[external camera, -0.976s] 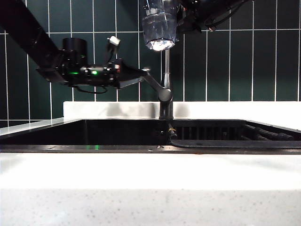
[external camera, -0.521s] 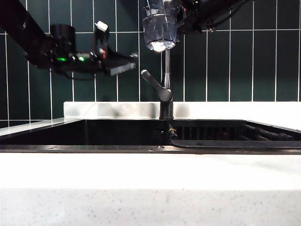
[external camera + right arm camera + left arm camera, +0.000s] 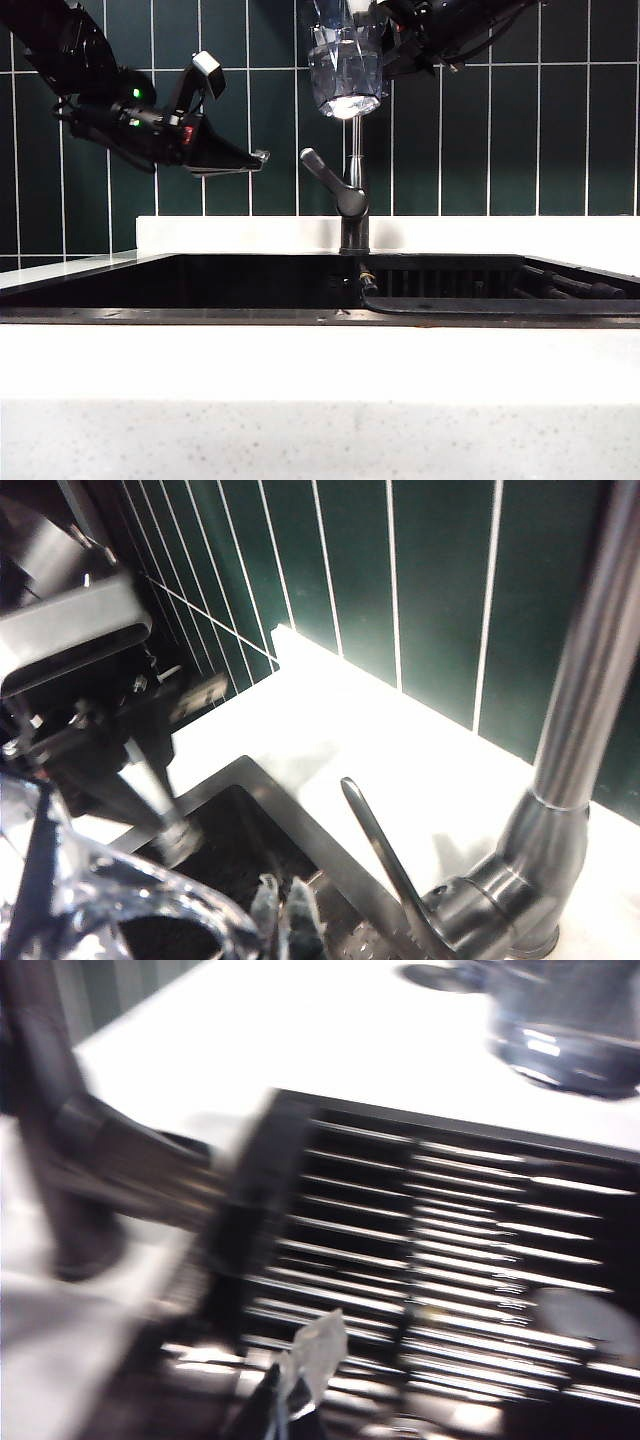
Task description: Pick up the mug next to the sink, go to the faucet to get some water, pour the water into the sink, and finally put the mug back to its place.
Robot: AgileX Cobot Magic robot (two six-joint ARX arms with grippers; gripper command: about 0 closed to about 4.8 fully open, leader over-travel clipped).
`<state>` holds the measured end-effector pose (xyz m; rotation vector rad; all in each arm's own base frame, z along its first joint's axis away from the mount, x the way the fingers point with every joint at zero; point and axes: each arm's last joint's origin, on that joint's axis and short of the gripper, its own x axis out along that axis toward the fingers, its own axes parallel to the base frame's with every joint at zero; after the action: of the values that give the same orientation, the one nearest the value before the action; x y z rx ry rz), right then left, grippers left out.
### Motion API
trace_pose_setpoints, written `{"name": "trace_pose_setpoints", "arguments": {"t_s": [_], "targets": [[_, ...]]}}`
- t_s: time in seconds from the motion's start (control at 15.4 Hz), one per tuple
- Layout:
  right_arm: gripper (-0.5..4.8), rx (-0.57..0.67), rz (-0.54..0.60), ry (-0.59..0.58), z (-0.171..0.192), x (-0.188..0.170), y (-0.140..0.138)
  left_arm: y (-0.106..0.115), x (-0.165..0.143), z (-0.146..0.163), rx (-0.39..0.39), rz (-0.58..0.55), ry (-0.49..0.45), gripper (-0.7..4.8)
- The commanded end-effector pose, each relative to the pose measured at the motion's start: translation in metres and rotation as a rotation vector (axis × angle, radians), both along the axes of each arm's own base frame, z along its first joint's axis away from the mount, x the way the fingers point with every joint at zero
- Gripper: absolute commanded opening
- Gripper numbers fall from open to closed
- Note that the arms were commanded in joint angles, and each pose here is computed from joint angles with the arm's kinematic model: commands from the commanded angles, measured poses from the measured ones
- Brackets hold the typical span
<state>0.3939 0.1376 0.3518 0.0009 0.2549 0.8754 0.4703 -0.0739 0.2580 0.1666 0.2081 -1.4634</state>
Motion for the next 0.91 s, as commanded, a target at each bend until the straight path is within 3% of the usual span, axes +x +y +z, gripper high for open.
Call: {"name": "trace_pose_setpoints", "arguments": {"t_s": [0.07,0.52,0.65,0.85,0.91], "targets": [[-0.05,-0.006,0.014,-0.019,0.003,-0.003,-0.001,-0.003,-0.02,0.009,-0.002,-0.066,0.017,-0.05],[-0.05,-0.025,-0.017,-0.046,-0.004,-0.021,-0.009,-0.003,-0.059,0.054,-0.016,-0.106,0.051,-0.03],[-0.05,-0.021,-0.013,-0.052,-0.001,-0.023,-0.009,-0.004,-0.052,0.058,-0.032,-0.071,0.088,-0.04],[-0.05,-0.011,-0.014,-0.078,0.01,-0.031,-0.011,-0.017,-0.044,0.052,-0.024,-0.083,0.015,-0.05],[-0.05,-0.01,-0.014,-0.093,0.015,-0.034,-0.012,-0.021,-0.037,0.044,-0.009,-0.049,0.034,-0.05]]}}
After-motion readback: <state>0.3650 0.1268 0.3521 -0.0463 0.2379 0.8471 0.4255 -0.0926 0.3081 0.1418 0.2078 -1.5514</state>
